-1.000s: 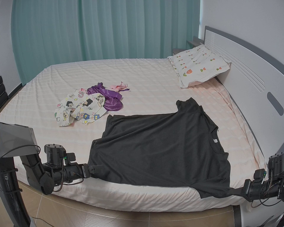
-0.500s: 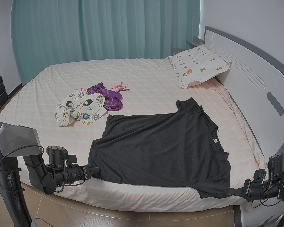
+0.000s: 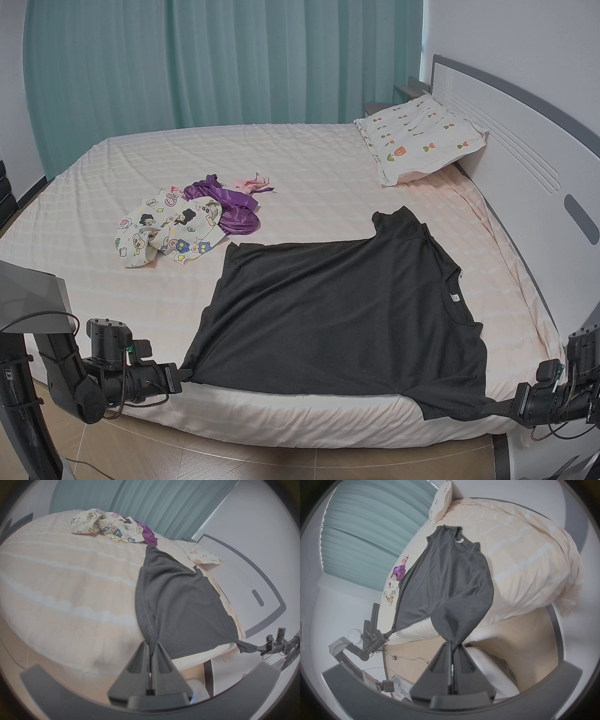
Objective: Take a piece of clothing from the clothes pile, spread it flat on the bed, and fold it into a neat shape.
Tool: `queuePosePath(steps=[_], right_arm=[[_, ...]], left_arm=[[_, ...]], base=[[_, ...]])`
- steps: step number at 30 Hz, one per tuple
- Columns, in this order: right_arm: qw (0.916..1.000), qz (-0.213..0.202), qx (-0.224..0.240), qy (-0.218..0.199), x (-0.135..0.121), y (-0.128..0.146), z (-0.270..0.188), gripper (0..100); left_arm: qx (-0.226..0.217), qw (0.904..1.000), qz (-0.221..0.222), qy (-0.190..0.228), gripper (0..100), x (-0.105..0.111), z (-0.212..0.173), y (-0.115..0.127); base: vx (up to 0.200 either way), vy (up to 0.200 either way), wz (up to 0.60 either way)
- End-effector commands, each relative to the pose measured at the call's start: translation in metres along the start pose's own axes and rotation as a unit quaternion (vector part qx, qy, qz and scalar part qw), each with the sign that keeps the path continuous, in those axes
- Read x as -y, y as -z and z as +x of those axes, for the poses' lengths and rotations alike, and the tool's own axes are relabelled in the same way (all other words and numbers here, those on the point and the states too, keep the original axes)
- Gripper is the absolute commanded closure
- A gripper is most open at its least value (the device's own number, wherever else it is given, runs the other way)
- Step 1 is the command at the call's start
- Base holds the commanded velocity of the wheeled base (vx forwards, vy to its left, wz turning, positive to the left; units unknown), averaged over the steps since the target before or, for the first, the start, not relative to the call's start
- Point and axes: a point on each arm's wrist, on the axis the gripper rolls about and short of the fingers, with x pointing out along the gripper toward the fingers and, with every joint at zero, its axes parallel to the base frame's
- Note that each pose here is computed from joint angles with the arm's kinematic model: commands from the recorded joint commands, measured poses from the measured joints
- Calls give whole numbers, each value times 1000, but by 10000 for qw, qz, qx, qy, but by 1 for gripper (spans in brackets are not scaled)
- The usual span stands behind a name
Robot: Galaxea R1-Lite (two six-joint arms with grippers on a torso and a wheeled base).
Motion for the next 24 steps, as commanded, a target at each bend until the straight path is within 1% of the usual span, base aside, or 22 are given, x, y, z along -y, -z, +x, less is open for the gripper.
queuePosePath(steps=[1,5,10,14,20,22,24], right_arm=[[9997,-172,129,-69,-2,1,-5,100],[9990,-265,326,-135,-3,5,-14,100],[9994,-236,253,-77,1,16,-21,100],[9991,-282,302,-116,1,22,-29,100],[9987,-450,113,-194,1,41,-47,100],[9985,-476,139,-225,0,41,-50,100],[9984,-489,169,-245,-3,40,-52,100]], left_arm=[[37,10000,-29,18,100,7,-19,4],[-43,9999,-141,-19,100,7,-23,9],[-1,9994,-288,-174,100,7,-28,11],[-22,9993,-314,-184,100,8,-31,15],[78,9994,-281,-166,100,9,-35,16],[87,9994,-282,-158,100,11,-37,16],[132,9991,-386,-135,100,12,-39,15]], base=[[0,0,0],[0,0,0],[0,0,0],[0,0,0],[0,0,0],[0,0,0],[0,0,0]])
